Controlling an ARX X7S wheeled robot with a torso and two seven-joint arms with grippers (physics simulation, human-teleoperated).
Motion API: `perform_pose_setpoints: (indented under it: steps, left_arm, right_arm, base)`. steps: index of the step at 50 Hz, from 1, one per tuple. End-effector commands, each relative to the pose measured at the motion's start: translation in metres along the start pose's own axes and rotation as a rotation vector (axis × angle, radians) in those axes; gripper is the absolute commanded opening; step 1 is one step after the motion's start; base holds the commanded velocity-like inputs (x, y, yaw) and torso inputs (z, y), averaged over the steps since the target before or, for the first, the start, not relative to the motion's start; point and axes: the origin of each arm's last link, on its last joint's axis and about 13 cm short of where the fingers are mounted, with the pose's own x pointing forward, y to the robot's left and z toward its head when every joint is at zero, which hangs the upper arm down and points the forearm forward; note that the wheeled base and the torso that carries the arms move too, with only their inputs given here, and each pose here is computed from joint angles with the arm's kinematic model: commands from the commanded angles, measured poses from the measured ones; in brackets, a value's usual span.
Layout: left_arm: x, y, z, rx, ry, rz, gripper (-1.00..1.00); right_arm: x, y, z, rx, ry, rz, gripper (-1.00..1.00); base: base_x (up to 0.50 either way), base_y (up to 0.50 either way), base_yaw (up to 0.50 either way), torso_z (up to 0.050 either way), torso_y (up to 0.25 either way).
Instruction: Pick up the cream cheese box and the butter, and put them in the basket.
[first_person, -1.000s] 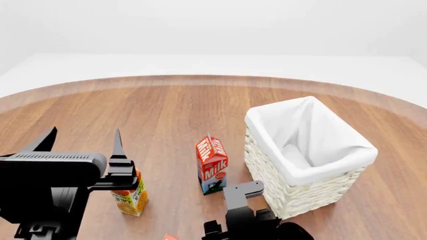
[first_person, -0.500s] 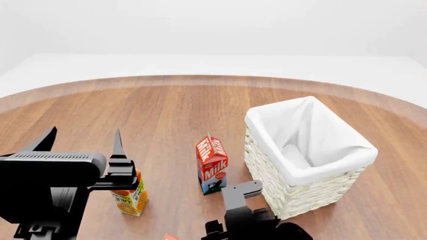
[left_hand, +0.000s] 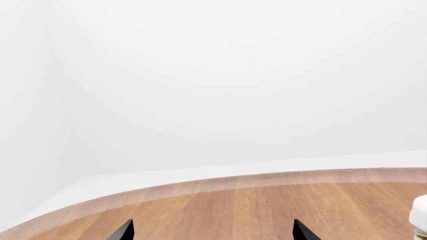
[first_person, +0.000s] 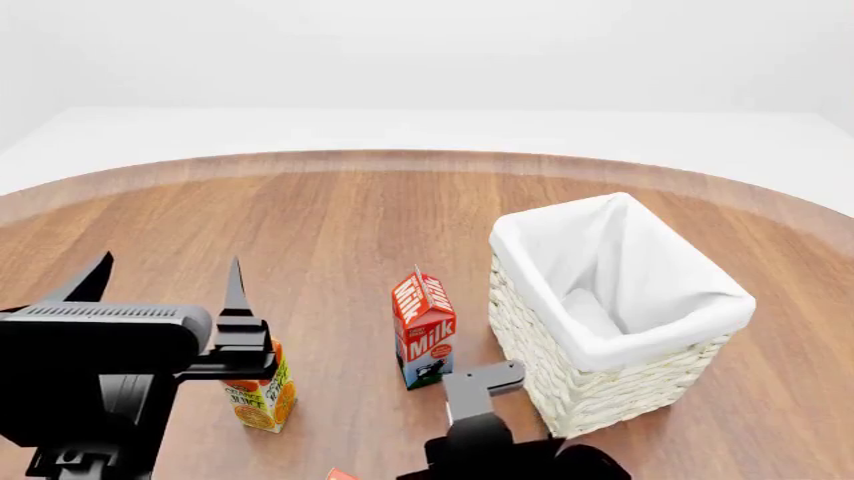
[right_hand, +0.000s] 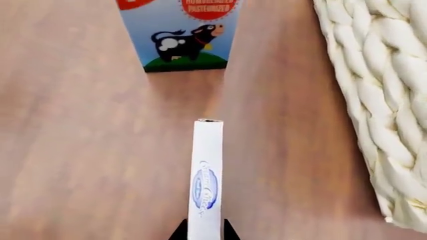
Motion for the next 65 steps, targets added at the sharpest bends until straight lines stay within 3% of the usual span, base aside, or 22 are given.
perform_pose_setpoints:
  steps: [1,3,34,65]
  left_arm:
    - [0.000,0.000,0.000,-0.002,-0.001,-0.001,1.00]
    - [0.000,0.000,-0.001,-0.001,0.000,-0.002,1.00]
    - [0.000,-0.001,0.000,0.002,0.000,-0.002,1.00]
    - [0.000,0.000,0.000,-0.002,-0.003,-0.002,1.00]
  right_arm:
    - [-0.025,-0.004,0.016,0.007,-0.098,0.004,-1.00]
    - [-0.031,-0.005,0.018,-0.003,-0.144,-0.029,-1.00]
    - [-0.128,-0.017,0.048,0.051,-0.352,0.035,-1.00]
    - [-0.171,-0.030,0.077,0.082,-0.445,0.058,-1.00]
  base:
    - [0.00,0.00,0.00,0.000,0.000]
    - [0.00,0.00,0.00,0.000,0.000]
    - [0.00,0.00,0.00,0.000,0.000]
    - [0.00,0.00,0.00,0.000,0.000]
